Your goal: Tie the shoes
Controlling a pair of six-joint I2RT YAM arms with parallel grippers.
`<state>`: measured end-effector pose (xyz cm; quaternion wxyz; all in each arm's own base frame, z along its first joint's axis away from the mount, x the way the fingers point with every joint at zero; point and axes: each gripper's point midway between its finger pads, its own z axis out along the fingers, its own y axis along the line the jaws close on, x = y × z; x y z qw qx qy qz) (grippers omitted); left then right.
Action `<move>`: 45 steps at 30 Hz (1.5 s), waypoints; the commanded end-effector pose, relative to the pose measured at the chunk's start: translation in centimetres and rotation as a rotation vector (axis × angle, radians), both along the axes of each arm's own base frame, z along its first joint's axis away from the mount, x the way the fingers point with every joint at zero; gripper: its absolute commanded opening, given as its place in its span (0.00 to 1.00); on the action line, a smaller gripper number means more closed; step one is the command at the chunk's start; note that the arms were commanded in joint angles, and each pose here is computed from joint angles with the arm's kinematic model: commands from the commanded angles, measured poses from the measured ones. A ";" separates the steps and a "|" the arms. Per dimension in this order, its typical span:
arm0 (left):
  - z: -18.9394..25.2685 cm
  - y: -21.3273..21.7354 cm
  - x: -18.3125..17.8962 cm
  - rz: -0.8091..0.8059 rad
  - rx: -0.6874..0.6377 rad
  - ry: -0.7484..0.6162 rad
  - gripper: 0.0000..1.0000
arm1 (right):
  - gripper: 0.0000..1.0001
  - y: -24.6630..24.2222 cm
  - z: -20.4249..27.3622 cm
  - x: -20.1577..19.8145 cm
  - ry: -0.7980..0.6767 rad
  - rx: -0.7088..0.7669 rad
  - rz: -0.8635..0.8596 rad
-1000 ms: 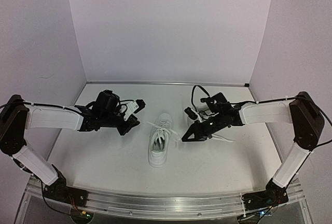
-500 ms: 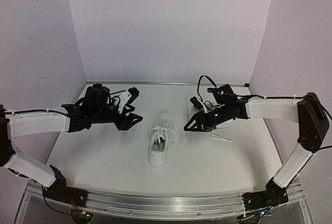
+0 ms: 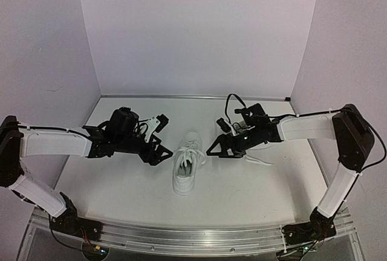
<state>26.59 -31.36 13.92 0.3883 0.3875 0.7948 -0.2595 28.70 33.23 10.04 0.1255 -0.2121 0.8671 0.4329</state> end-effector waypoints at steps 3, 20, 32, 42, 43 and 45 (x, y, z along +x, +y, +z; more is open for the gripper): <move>-2.0 -1.6 -2.0 -0.051 -0.078 0.112 0.80 | 0.89 3.6 -0.5 -1.1 0.014 0.065 0.057; 1.7 -2.2 -1.6 0.023 -0.159 0.031 0.86 | 0.88 5.3 4.8 0.2 -0.061 0.186 0.041; 8.0 5.2 1.5 0.377 -0.178 0.045 1.00 | 0.98 -3.2 9.5 0.3 -0.267 0.013 -0.187; 3.9 9.2 1.6 0.633 -0.158 0.127 1.00 | 0.98 -8.9 5.5 -2.4 -0.278 -0.094 -0.356; 3.1 9.5 1.6 0.655 -0.146 0.142 1.00 | 0.98 -9.2 5.0 -2.8 -0.272 -0.091 -0.363; 1.9 9.9 1.6 0.680 -0.125 0.161 1.00 | 0.98 -9.6 4.4 -3.3 -0.267 -0.089 -0.373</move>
